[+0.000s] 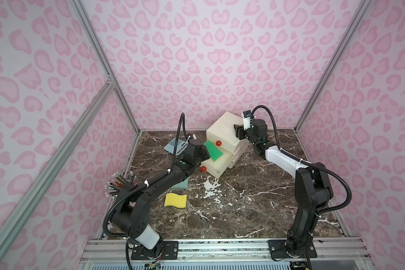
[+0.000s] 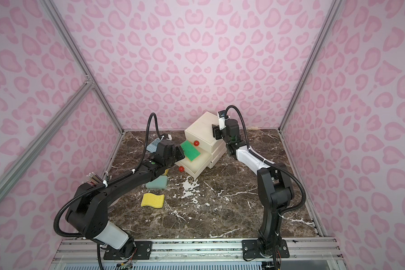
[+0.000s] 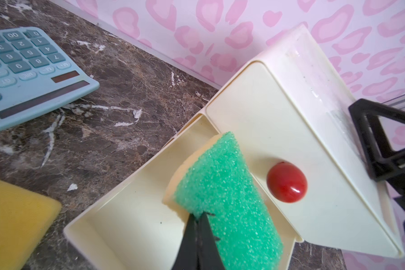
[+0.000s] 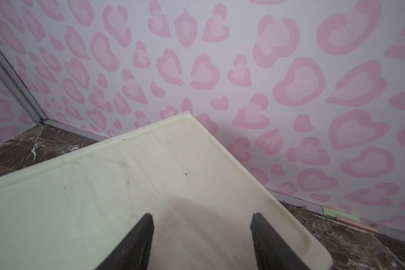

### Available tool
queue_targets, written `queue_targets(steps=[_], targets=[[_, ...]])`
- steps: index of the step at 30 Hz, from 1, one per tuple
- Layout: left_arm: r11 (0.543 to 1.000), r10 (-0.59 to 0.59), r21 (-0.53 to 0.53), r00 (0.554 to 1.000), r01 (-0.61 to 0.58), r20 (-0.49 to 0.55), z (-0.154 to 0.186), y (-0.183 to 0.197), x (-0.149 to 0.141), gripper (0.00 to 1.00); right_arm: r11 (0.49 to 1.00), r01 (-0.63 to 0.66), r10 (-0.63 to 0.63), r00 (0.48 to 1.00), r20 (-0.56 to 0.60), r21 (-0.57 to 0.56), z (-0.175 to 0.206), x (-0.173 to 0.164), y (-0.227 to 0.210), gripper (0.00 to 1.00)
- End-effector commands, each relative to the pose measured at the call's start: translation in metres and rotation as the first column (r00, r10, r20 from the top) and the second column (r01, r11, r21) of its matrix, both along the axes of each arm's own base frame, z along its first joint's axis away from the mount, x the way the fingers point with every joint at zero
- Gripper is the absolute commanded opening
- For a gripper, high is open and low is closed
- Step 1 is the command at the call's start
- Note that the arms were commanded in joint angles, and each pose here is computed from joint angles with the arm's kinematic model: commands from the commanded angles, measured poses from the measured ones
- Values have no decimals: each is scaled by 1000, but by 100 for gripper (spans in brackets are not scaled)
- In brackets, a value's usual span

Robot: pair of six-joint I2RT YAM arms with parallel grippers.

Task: Take the sponge out of the drawer
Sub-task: Adjust the storage box at the center of the board.

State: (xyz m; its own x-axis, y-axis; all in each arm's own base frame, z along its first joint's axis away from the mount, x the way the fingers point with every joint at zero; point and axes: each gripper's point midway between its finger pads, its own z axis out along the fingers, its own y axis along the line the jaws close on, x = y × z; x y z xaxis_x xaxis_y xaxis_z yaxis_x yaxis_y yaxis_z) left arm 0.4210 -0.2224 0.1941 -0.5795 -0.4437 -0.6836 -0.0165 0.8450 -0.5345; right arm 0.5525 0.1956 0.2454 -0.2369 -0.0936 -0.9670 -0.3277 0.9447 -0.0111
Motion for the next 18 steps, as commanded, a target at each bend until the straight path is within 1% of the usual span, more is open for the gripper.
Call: queue_targets(steps=[1,4,7,13,16,18], targets=[[999,30,16,1000,-30,8,11,13,-11,2,1000,-6,0,987,-163,-30,-49,-9,-1,68],[997,58,52,998,-58,-8,11,27,-25,2,1000,-7,3,987,-159,-28,-48,-8,0,68],[994,89,61,996,-89,1,18,44,-42,2,1000,-13,10,987,-160,-23,-48,-7,1,68],[993,114,19,992,-115,49,39,67,-72,3,1000,-28,26,986,-162,-9,-52,-4,6,67],[989,144,40,989,-145,24,37,80,-86,2,999,-38,37,985,-166,-4,-53,-3,8,67],[983,177,52,984,-176,-7,28,92,-98,2,999,-42,41,985,-167,-4,-55,-4,9,67]])
